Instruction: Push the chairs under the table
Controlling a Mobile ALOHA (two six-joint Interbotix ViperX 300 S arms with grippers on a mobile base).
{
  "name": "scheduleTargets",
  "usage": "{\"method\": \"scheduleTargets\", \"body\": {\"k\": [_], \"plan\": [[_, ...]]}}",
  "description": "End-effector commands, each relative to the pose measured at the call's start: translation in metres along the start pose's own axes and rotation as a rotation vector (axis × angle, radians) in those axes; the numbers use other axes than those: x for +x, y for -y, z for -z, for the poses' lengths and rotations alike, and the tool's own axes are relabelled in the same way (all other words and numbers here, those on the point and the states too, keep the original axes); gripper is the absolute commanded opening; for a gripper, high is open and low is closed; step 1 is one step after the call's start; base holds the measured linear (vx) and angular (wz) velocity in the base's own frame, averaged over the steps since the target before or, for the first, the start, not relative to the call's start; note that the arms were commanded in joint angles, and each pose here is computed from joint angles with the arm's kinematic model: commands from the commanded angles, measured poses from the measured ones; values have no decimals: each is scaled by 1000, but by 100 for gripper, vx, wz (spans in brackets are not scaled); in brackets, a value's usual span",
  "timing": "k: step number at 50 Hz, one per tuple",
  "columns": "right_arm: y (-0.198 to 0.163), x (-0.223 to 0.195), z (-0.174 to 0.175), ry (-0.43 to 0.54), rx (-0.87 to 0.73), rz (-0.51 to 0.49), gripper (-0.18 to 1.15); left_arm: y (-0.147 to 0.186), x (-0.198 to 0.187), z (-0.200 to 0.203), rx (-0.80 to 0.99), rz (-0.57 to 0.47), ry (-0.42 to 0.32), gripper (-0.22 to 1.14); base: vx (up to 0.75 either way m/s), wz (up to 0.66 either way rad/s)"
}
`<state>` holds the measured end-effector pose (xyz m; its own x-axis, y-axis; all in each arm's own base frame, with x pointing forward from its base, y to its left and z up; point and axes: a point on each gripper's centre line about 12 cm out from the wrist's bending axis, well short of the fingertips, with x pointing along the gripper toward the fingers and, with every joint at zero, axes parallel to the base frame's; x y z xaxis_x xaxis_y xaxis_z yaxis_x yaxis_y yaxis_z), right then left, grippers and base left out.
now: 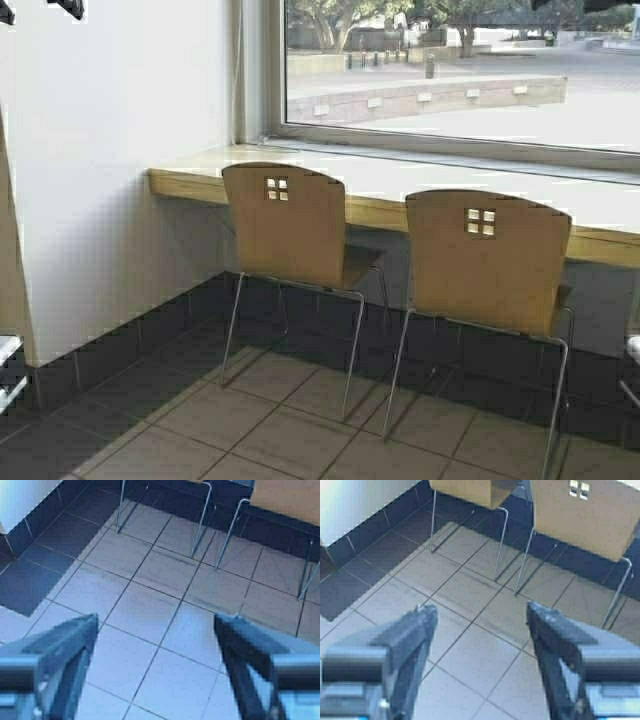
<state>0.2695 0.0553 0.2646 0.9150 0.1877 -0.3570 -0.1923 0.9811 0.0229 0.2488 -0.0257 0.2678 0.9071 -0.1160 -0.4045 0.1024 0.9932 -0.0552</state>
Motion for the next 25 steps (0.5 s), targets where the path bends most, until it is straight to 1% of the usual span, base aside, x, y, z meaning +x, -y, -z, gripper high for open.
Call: {"method": "scheduleTargets", "body": {"k": [1,9,18,25], "plan": [[0,0,-10,28,4,1,90,0,3,-8,5,-4,20,99,-37,-5],[0,0,-9,23,45,0,90,-1,3,-4,12,-5,15,99,-33,-12],[0,3,-5,6,57,1,90,-1,2,-6,9,-6,21,99,-30,-18],[0,3,-6,1,63,-1,90,0,1,-6,9,-4,26,99,-27,-26]]}}
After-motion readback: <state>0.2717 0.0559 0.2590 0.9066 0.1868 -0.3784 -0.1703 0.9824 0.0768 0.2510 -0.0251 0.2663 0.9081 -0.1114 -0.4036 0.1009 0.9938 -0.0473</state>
